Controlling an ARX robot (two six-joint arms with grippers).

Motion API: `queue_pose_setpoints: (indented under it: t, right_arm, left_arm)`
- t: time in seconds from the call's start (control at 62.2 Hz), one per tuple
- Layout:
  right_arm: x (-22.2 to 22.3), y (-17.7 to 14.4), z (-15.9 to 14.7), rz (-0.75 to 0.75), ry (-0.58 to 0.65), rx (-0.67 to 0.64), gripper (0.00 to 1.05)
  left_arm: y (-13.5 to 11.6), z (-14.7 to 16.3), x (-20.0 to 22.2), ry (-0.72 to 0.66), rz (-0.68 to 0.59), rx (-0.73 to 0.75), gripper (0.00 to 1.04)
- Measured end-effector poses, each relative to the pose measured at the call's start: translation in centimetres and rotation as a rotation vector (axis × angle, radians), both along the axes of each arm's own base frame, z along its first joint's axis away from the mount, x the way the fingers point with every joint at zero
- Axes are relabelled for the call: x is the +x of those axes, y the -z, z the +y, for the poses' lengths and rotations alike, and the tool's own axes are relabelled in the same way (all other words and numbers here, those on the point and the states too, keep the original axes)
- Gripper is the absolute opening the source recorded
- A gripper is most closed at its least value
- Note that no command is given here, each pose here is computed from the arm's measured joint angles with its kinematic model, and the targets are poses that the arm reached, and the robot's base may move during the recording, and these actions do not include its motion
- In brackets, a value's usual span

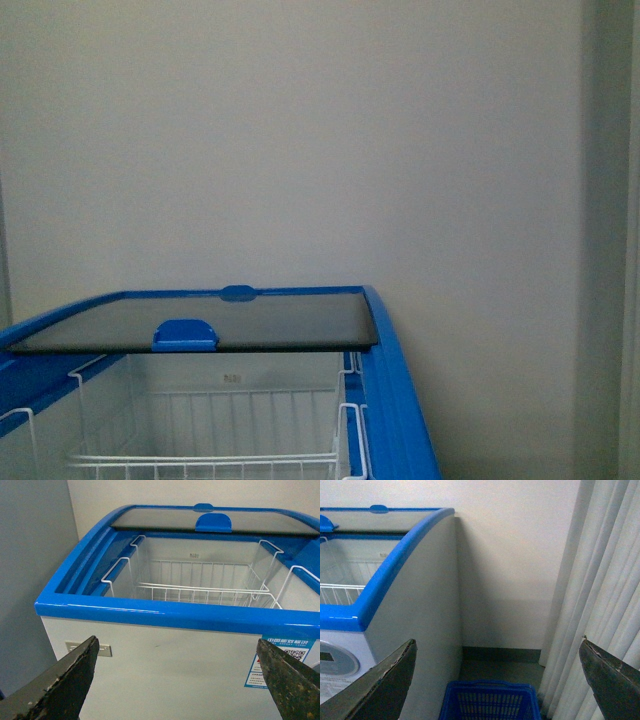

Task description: Put drink in fridge

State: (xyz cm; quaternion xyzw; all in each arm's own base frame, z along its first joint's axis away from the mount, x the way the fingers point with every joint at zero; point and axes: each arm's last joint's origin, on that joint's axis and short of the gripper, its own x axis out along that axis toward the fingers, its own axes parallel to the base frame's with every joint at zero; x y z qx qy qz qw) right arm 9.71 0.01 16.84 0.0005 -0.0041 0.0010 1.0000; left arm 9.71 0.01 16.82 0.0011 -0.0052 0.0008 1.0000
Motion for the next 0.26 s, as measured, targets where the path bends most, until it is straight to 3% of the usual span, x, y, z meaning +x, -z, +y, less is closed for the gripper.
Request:
queue_pose_setpoints:
  t: [0.257]
  right_arm:
    - [0.00, 0.00, 0.00, 0.000, 0.000, 0.000, 0.97]
  left_arm:
    - [0.00, 0.00, 0.00, 0.000, 0.000, 0.000, 0.97]
